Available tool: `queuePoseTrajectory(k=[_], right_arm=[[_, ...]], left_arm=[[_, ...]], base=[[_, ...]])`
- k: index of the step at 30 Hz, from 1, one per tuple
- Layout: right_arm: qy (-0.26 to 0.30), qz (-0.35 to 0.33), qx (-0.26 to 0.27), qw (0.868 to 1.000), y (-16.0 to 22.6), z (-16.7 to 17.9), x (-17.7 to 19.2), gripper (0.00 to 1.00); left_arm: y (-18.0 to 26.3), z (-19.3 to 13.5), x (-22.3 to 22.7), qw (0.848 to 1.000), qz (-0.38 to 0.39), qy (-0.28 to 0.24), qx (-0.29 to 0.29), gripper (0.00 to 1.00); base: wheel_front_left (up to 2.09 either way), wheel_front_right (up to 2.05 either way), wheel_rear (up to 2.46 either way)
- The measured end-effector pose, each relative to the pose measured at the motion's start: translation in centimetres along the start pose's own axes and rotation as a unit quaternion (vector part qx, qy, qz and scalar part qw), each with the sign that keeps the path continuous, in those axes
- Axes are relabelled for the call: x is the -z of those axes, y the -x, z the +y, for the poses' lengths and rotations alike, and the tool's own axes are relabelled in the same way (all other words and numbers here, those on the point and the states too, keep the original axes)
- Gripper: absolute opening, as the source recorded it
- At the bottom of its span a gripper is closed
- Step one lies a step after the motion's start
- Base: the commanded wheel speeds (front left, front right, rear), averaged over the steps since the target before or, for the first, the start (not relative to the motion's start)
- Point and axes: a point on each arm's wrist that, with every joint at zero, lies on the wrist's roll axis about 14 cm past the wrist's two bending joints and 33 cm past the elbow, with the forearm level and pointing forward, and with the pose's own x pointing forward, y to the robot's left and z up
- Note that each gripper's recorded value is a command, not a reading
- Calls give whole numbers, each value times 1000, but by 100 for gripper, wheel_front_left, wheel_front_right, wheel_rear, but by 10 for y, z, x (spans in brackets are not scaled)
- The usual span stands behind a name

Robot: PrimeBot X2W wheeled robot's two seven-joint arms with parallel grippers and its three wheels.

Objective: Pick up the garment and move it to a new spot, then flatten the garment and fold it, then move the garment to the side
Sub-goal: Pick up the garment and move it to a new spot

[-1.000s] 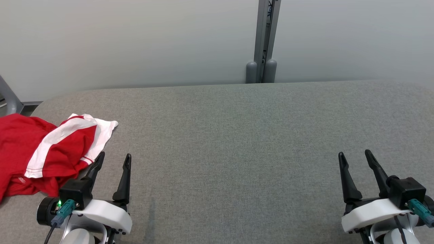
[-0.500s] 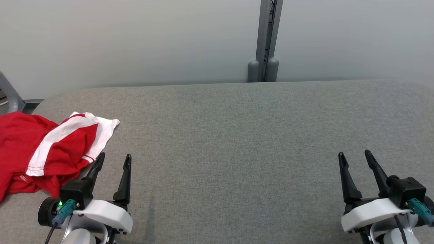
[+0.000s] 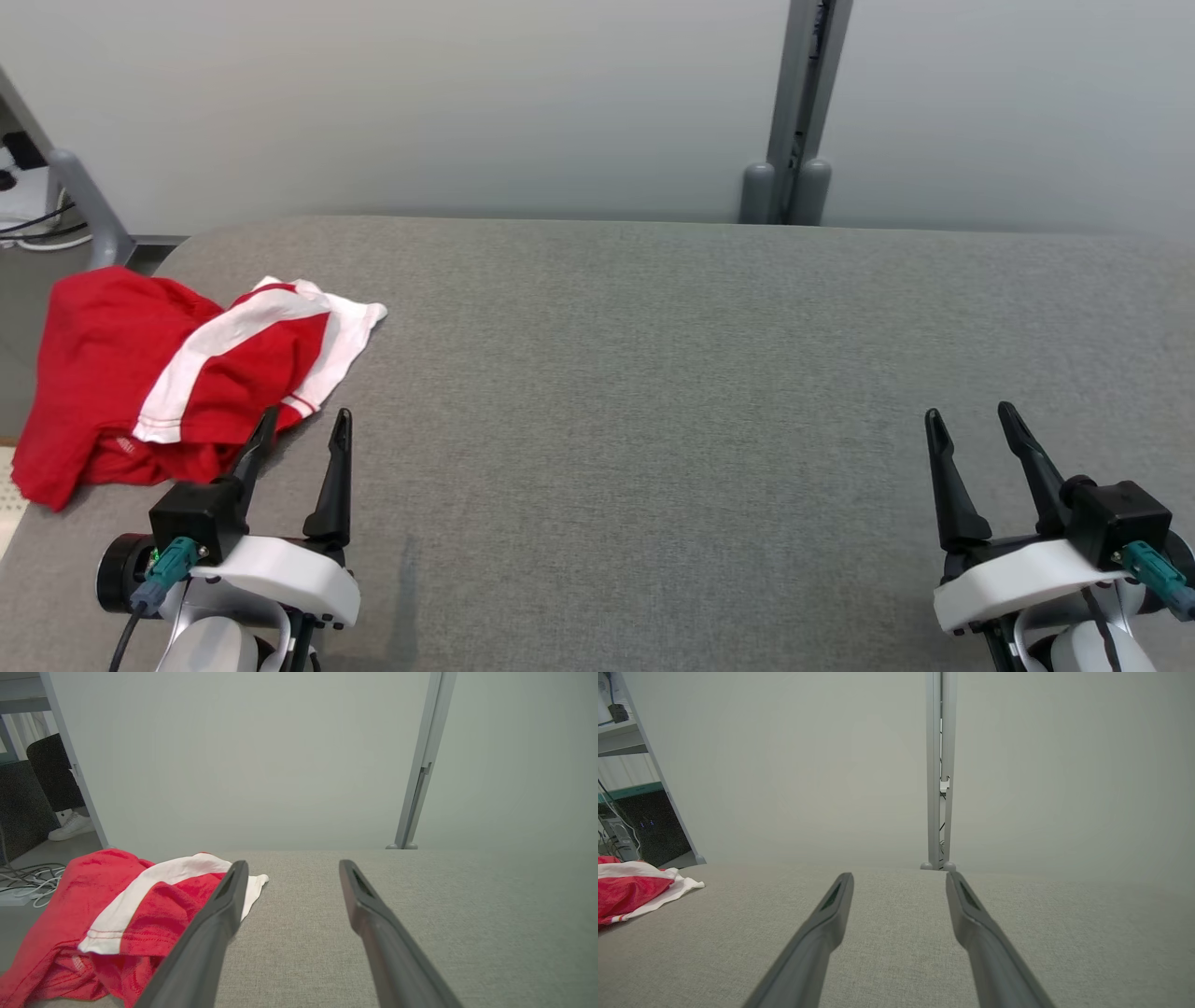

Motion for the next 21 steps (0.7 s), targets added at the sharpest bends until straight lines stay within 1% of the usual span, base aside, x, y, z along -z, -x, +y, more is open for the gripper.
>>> queuePoseTrajectory(k=[1,3,10,17,21], right_arm=[[0,0,0,1000,0,0,0,100],[-1,-2,-17,1000,-6,11,0,100],[-4,-5,-93,996,-27,63,0,100],[-13,1,-167,986,-39,118,7,100],[-17,5,-198,980,-43,141,10,100]], left_arm=[[0,0,0,1000,0,0,0,100],[5,10,-2,1000,-2,0,-15,100],[31,53,-9,997,-12,1,-82,100],[63,90,-15,989,-21,1,-147,100],[81,106,-16,984,-24,1,-177,100]], base=[[0,0,0],[0,0,0],[0,0,0],[0,0,0],[0,0,0]])
